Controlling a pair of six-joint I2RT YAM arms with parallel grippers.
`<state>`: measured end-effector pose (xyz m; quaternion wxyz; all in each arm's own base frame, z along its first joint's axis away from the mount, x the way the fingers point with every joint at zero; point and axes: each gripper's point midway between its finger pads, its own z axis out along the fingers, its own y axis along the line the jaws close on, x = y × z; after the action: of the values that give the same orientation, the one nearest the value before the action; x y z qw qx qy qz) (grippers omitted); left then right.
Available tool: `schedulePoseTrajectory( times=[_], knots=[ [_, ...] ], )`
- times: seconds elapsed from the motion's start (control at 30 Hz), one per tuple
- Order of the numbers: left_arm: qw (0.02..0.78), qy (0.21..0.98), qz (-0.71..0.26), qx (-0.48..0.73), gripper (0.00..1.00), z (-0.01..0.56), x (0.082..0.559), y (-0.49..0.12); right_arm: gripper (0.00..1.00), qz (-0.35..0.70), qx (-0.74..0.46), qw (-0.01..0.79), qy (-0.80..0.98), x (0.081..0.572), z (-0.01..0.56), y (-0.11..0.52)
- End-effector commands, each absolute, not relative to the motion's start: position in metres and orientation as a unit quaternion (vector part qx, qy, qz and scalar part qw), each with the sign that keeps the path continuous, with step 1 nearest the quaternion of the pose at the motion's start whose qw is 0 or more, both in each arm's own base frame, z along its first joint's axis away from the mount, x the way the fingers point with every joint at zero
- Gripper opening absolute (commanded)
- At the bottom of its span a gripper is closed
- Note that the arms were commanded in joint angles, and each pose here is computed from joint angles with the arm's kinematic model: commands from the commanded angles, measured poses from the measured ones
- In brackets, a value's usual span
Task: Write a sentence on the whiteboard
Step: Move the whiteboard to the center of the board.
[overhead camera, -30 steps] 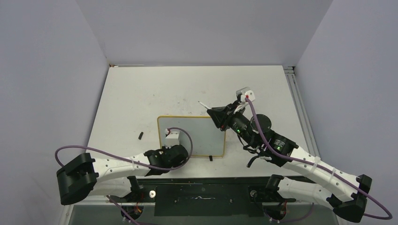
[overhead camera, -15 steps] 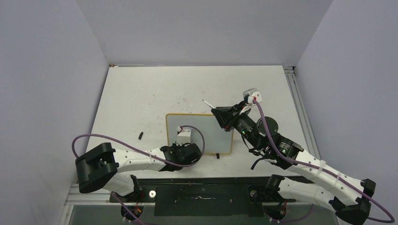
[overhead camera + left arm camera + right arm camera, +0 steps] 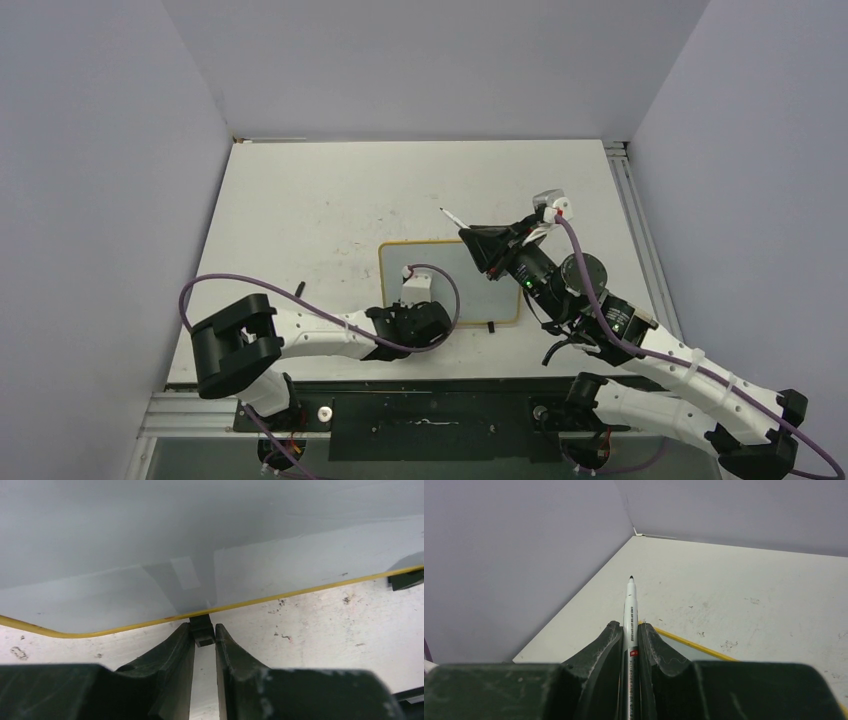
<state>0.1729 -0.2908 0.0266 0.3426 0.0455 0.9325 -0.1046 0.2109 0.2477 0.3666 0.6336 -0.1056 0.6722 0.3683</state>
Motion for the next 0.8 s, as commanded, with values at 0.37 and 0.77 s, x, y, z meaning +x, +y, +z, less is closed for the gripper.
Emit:
schedulePoseTrajectory(
  times=[0.37,0.77],
  knots=[
    [0.359,0.904,-0.224,0.064,0.65,0.087,0.163,-0.324,0.05,0.352,-0.097,0.647,0.669,0.211,0.373,0.236],
    [0.339,0.888,-0.291,0.105,0.69,0.133,0.140,-0.299,0.05,0.344,-0.093,0.650,0.671,0.212,0.371,0.232]
  ],
)
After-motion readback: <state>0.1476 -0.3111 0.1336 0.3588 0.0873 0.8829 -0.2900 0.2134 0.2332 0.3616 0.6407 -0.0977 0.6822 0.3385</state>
